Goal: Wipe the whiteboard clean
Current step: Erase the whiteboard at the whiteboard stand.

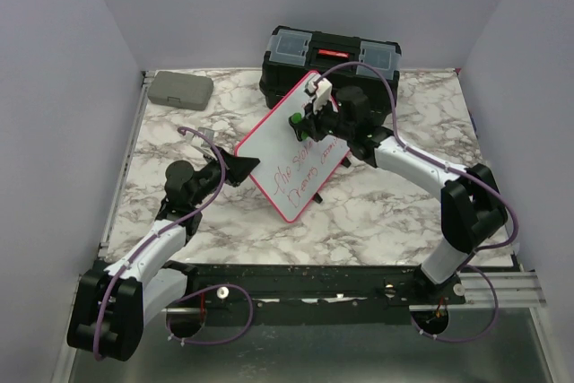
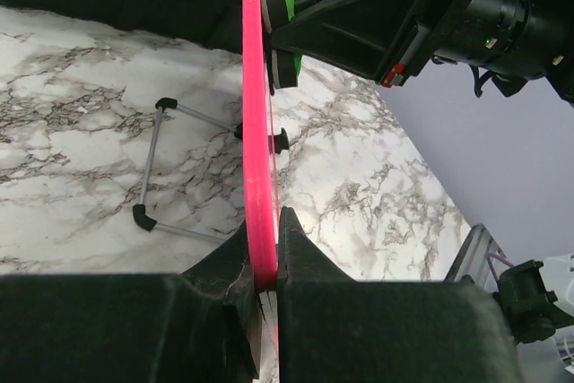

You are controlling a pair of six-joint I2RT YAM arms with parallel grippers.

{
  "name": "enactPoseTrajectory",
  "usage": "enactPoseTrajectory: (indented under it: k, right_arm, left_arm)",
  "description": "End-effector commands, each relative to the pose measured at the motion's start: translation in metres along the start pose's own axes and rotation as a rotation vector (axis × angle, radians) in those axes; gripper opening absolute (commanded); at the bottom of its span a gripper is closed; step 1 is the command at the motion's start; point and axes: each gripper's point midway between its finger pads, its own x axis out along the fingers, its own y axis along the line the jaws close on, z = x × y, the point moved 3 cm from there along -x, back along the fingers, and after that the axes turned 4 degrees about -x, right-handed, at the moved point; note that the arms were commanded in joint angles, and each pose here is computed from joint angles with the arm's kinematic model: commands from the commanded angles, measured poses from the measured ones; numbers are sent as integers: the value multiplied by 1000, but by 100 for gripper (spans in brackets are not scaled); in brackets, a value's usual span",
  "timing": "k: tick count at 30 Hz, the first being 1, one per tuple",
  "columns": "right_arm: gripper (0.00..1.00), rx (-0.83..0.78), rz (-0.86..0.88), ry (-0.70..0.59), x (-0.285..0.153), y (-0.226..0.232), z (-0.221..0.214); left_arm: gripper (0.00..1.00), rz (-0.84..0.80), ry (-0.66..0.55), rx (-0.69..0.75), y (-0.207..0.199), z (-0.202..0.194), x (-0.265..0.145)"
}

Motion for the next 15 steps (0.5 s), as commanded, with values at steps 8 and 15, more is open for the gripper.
enactPoseTrajectory:
  k: [8, 15]
  right_arm:
    - [1, 2, -196, 29, 5, -56, -10]
    - [1, -15, -71, 91, -2, -33, -52]
  left_arm:
    - [0, -172, 142, 97, -22, -27, -7]
    - [0, -174, 145, 98, -21, -28, -7]
